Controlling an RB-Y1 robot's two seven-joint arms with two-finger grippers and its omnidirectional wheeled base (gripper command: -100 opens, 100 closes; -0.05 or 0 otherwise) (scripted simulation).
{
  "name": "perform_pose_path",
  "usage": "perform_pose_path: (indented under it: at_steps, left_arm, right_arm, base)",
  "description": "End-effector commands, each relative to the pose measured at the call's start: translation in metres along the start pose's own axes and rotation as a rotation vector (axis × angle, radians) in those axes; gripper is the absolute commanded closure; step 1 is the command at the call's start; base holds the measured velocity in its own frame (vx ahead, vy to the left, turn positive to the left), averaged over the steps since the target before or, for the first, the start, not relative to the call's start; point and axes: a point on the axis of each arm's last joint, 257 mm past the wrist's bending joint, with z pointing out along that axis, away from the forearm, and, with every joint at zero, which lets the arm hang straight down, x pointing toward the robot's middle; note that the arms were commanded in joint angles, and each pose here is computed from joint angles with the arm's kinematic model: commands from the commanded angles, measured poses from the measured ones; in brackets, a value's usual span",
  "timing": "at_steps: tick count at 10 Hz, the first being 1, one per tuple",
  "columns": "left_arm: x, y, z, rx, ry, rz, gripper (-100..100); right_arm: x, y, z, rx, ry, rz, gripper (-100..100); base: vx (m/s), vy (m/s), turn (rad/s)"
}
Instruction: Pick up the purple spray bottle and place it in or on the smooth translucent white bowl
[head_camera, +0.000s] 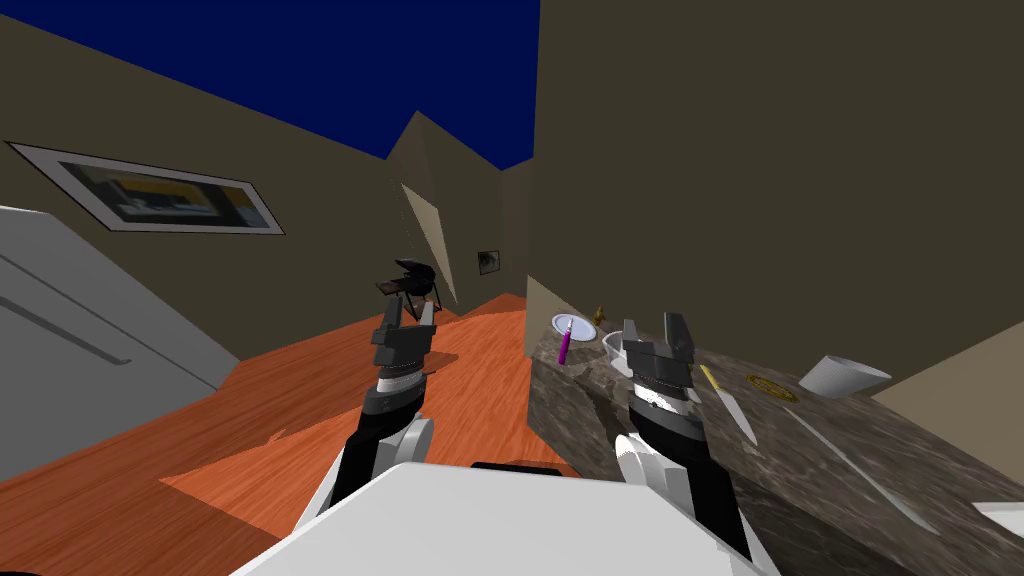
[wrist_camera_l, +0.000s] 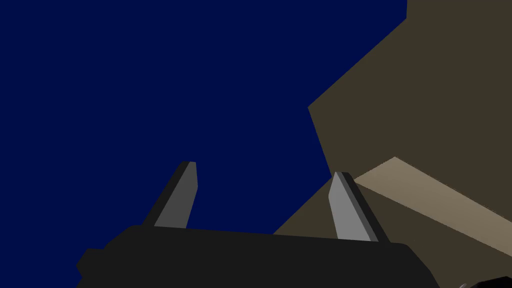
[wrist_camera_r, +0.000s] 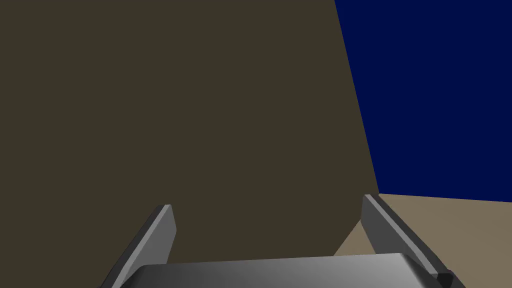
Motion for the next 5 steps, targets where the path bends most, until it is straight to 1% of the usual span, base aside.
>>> perform_pose_path:
  at_steps: [1, 3, 5]
  left_arm:
    - [0.0, 0.0, 0.0, 0.0, 0.0, 0.0, 0]
    - [0.0, 0.0, 0.0, 0.0, 0.0, 0.0, 0]
    - [0.0, 0.0, 0.0, 0.0, 0.0, 0.0, 0]
  right_arm:
    - [0.004, -0.004, 0.0, 0.011, 0.043, -0.023, -100]
    - [0.008, -0.013, -0.002, 0.035, 0.104, -0.066, -100]
    - [0.01, -0.026, -0.005, 0.07, 0.162, -0.122, -100]
  base:
    - [0.008, 0.012, -0.011]
    - [0.017, 0.042, -0.022]
    - [0.037, 0.065, -0.028]
